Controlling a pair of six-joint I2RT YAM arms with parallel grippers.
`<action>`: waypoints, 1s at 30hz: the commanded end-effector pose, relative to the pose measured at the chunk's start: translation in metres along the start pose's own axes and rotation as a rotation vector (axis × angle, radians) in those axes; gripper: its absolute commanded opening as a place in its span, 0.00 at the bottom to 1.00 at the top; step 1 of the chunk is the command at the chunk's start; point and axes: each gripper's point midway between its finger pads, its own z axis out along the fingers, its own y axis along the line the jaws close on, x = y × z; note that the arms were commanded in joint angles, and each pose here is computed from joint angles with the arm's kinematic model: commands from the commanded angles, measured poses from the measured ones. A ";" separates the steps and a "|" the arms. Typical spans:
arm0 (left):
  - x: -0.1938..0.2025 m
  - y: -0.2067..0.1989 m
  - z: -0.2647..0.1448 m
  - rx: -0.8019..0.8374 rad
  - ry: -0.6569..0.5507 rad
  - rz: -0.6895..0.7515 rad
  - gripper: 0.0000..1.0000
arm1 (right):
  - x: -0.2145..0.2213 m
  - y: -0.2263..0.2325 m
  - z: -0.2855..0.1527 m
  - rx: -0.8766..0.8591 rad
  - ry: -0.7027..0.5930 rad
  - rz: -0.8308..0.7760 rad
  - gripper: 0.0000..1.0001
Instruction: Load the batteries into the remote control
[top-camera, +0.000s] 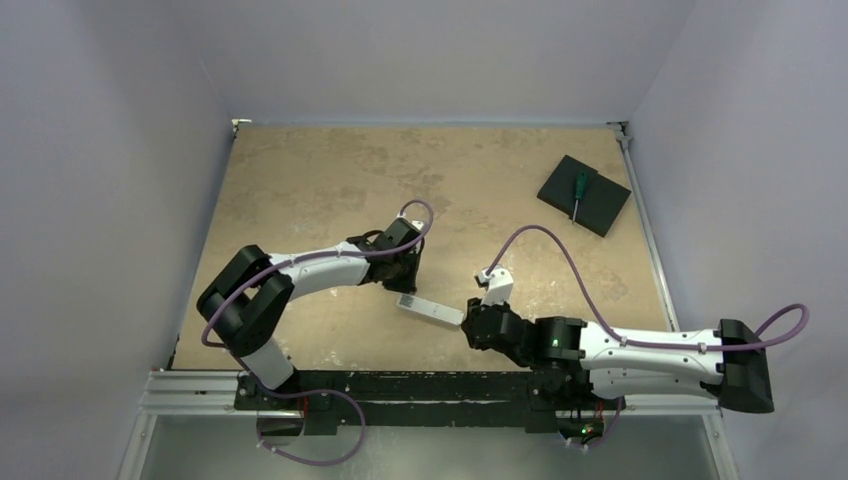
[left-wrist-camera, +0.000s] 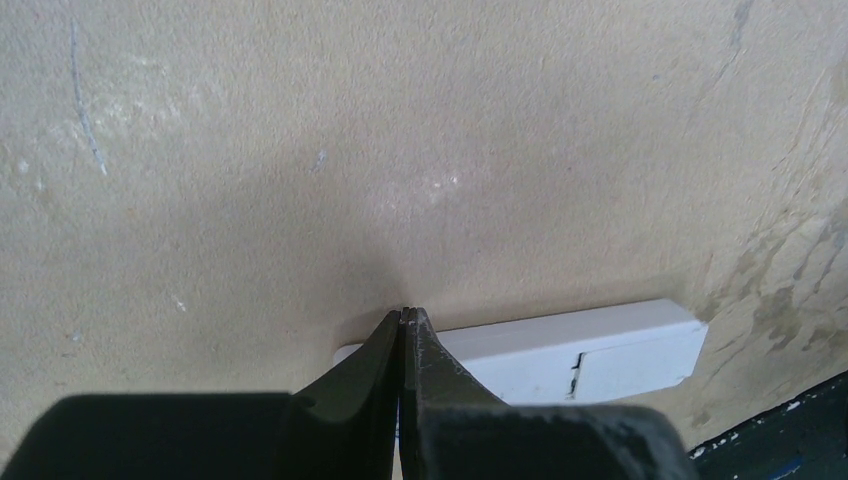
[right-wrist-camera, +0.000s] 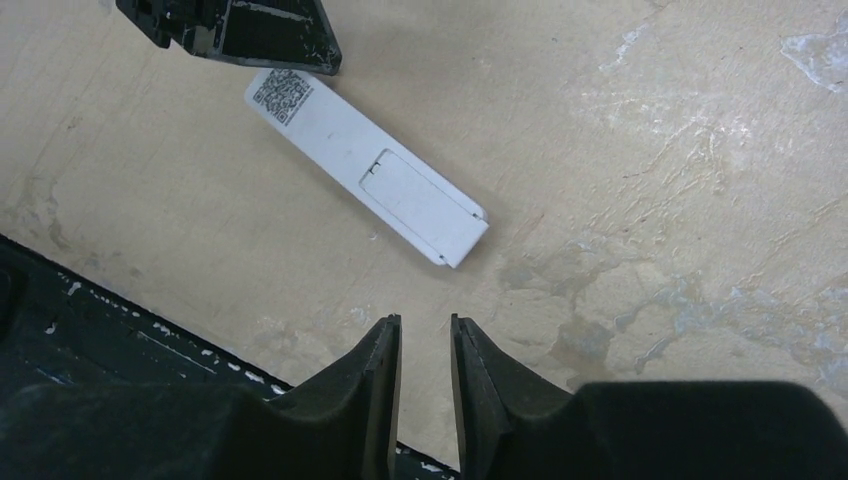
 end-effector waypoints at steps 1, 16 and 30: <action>0.000 0.001 -0.008 0.006 -0.029 -0.011 0.00 | -0.020 0.005 -0.003 0.016 -0.046 0.044 0.32; 0.011 0.009 -0.026 -0.006 -0.038 -0.038 0.00 | -0.033 0.006 0.002 0.023 -0.026 0.019 0.36; 0.004 0.019 -0.053 -0.048 -0.116 -0.082 0.35 | -0.037 0.003 0.023 0.014 0.027 0.013 0.51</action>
